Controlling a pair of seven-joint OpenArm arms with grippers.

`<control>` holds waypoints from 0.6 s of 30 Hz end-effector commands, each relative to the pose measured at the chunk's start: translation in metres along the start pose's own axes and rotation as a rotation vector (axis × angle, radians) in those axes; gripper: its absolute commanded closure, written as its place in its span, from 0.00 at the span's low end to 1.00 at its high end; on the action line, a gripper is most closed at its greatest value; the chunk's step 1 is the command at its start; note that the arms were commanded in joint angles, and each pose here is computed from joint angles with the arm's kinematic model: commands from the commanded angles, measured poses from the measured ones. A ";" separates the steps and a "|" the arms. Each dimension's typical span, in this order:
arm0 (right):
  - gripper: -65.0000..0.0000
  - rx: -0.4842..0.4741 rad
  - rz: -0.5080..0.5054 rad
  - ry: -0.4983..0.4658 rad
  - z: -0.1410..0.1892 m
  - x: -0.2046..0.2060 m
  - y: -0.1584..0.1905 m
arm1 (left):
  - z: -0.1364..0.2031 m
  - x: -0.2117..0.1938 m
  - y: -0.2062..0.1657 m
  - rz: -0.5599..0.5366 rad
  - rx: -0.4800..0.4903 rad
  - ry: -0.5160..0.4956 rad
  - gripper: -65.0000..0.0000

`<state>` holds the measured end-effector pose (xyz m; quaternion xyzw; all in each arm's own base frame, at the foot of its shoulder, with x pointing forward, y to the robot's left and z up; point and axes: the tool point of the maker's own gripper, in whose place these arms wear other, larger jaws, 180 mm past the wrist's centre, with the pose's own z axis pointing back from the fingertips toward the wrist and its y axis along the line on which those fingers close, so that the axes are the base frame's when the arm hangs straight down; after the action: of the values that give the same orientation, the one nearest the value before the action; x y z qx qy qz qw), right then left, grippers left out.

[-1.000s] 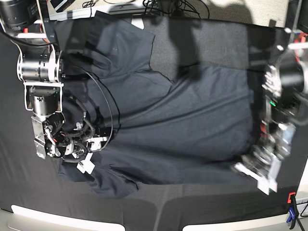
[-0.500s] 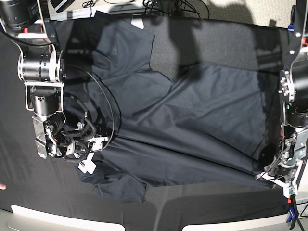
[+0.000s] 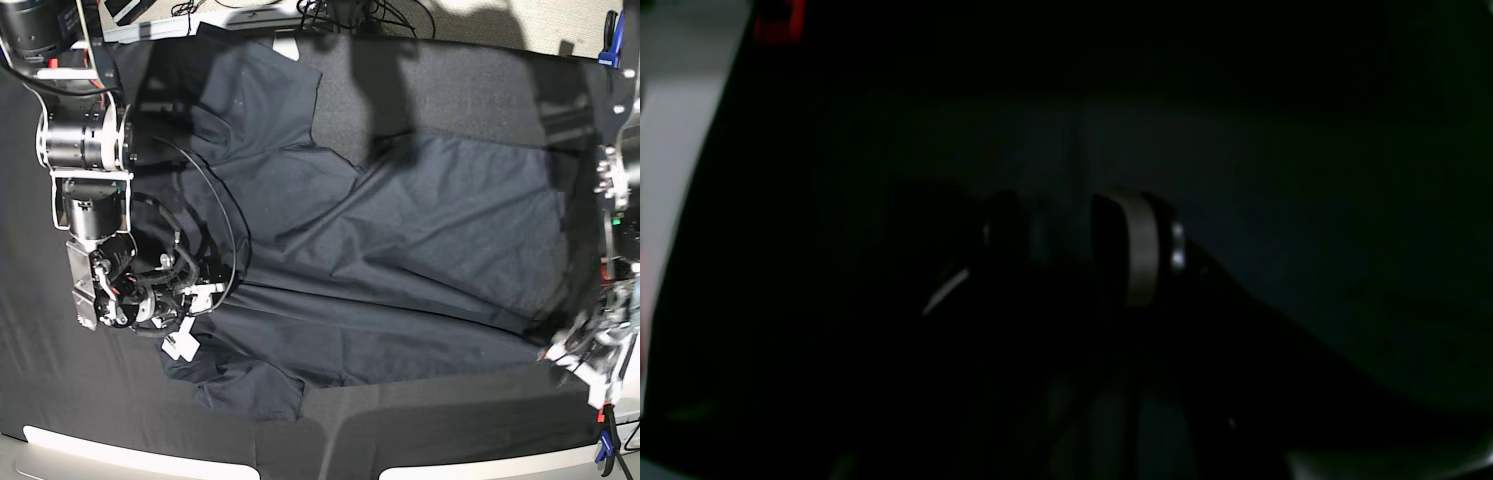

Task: Layout the t-shirt on the table in an organized manner, then fold the t-shirt properly
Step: 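Lower the left gripper to the shirt hem and grasp it, then pull the hem with the left gripper away from the right gripper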

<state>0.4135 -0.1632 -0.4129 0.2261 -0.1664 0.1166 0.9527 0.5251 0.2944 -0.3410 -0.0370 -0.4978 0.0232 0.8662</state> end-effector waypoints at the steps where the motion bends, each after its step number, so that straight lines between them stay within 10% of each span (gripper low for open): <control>1: 0.63 -0.009 0.026 -0.061 0.013 0.023 -0.001 | 0.005 0.033 0.009 0.025 0.003 -0.062 0.69; 12: 0.63 -0.016 0.047 -0.061 0.006 0.025 0.004 | 0.054 -0.015 0.005 -0.019 -0.169 0.090 0.69; 18: 0.63 -0.015 0.047 -0.060 0.006 0.025 0.005 | 0.101 -0.044 0.012 -0.129 -0.027 0.035 0.69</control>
<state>0.4179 -0.1553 -0.4144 0.2227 -0.1796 0.1257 0.9499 0.4025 0.2970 -0.3544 -0.0264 -0.4542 -0.0414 0.8896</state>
